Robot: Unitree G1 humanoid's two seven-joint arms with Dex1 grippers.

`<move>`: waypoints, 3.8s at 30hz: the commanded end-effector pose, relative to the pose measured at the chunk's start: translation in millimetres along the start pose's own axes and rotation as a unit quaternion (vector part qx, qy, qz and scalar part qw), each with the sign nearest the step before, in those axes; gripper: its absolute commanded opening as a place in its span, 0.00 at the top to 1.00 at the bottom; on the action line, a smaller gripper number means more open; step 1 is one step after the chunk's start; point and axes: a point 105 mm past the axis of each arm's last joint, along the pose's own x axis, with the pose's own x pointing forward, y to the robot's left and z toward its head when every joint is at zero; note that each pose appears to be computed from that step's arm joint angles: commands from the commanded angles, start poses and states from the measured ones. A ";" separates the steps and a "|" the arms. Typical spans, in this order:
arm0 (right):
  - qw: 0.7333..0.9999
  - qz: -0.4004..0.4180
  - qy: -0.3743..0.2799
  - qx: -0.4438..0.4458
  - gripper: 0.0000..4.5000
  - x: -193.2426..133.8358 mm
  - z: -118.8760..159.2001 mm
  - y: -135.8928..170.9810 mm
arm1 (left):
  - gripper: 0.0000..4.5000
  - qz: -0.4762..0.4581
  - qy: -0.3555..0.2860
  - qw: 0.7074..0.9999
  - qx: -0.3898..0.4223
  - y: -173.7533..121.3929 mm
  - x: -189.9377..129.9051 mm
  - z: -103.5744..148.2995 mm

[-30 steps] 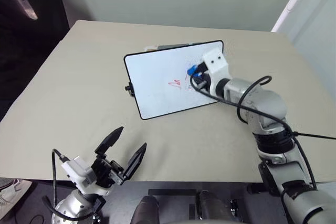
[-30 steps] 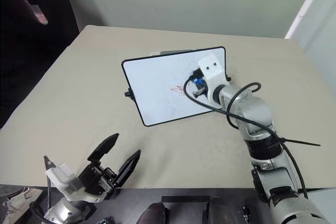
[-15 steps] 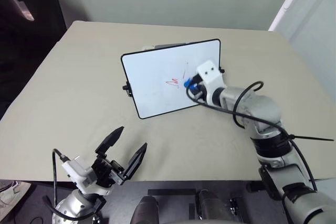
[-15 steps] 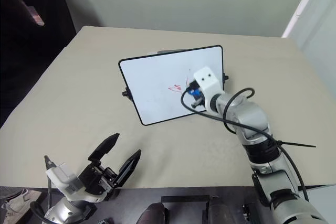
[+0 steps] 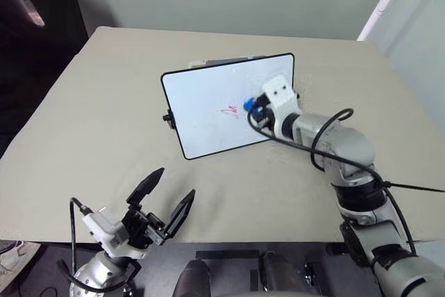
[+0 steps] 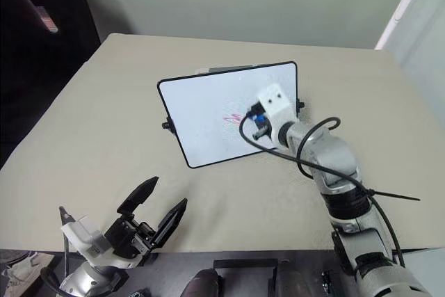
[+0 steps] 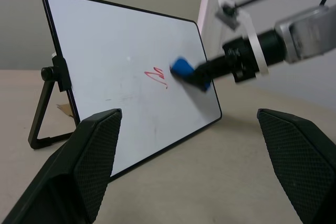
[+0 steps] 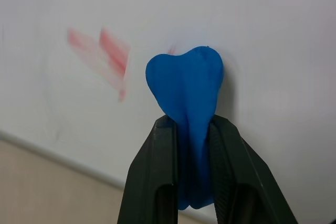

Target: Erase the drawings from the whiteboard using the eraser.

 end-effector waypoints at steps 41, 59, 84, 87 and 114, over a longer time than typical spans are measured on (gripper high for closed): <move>0.990 0.044 -0.124 -0.048 0.90 -19.3 78.9 15.9 | 0.00 -0.006 -0.007 1.000 0.000 -4.4 -0.7 4.9; 0.993 0.034 -0.105 -0.033 0.90 -4.0 59.1 11.0 | 0.00 -0.004 -0.007 1.000 0.002 -1.6 -0.5 3.9; 0.997 0.041 -0.041 -0.050 0.90 1.2 28.2 13.7 | 0.00 -0.006 -0.007 1.000 -0.001 -3.9 1.2 2.7; 0.996 0.037 -0.070 -0.049 0.90 -1.0 47.7 12.8 | 0.00 -0.006 -0.007 1.000 -0.001 -3.5 1.2 2.8; 0.990 0.072 -0.092 -0.082 0.90 4.2 63.4 29.2 | 0.00 0.000 -0.008 1.000 0.001 1.3 -0.2 4.3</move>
